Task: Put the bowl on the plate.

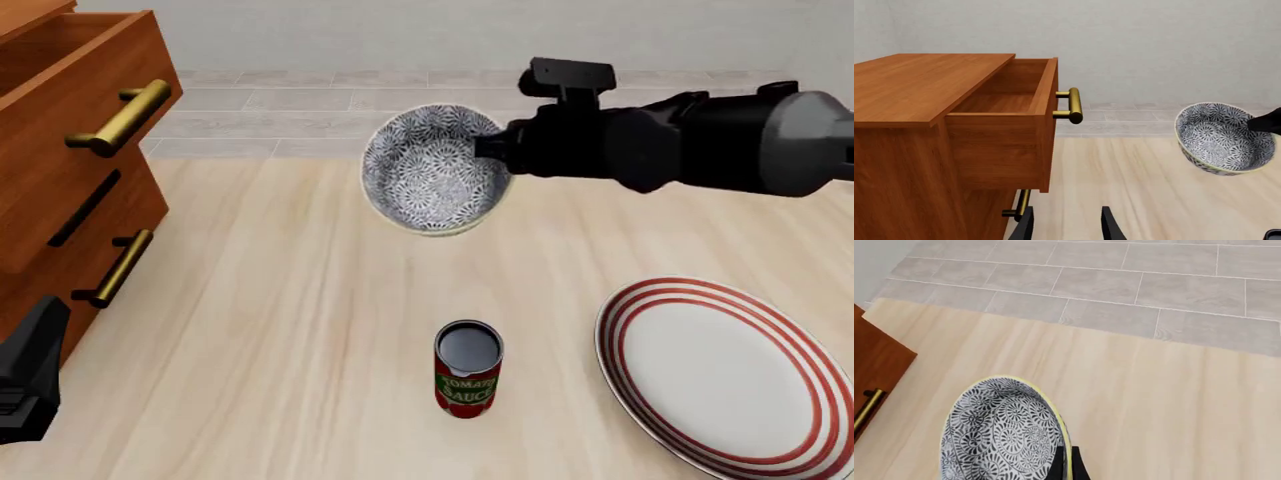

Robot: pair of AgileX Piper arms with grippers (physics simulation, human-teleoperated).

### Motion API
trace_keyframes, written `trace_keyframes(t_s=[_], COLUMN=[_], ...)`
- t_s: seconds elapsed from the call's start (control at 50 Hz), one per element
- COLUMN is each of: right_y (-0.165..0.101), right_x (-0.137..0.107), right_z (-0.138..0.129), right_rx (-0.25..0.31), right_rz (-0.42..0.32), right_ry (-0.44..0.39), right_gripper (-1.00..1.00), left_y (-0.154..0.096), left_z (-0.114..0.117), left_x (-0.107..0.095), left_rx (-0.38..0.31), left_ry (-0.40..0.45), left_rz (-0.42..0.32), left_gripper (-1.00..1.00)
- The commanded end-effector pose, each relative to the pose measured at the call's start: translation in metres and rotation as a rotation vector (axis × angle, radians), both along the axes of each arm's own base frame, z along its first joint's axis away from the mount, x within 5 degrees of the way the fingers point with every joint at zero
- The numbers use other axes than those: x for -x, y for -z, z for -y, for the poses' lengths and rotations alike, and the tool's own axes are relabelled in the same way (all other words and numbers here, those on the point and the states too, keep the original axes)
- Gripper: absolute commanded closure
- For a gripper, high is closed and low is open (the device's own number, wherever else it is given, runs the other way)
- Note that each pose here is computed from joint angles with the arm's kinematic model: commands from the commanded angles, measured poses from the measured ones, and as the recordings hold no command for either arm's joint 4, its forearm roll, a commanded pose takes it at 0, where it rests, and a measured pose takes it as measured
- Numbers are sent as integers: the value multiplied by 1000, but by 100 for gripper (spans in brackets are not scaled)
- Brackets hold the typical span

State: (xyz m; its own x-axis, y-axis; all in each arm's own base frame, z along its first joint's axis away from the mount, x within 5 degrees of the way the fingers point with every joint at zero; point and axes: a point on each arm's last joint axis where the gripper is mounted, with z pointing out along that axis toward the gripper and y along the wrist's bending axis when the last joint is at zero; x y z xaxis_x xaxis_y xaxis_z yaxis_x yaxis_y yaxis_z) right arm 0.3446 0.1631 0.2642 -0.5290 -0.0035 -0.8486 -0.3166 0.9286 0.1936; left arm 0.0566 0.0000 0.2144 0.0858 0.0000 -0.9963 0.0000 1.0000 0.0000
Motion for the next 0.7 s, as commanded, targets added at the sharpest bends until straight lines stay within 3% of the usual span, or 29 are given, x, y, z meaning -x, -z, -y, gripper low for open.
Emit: trace_keyframes(t_s=[0.02, 0.7], right_y=[-13, -21], right_x=[16, 60], right_z=[27, 98], right_rx=[-55, -39], right_rz=[14, 7], right_ry=[71, 235], right_gripper=[100, 100], left_y=[0, 0], left_z=[0, 0], left_x=[0, 0], left_rx=[0, 0], left_ry=[0, 0], left_rz=[0, 0], left_gripper=[-100, -100])
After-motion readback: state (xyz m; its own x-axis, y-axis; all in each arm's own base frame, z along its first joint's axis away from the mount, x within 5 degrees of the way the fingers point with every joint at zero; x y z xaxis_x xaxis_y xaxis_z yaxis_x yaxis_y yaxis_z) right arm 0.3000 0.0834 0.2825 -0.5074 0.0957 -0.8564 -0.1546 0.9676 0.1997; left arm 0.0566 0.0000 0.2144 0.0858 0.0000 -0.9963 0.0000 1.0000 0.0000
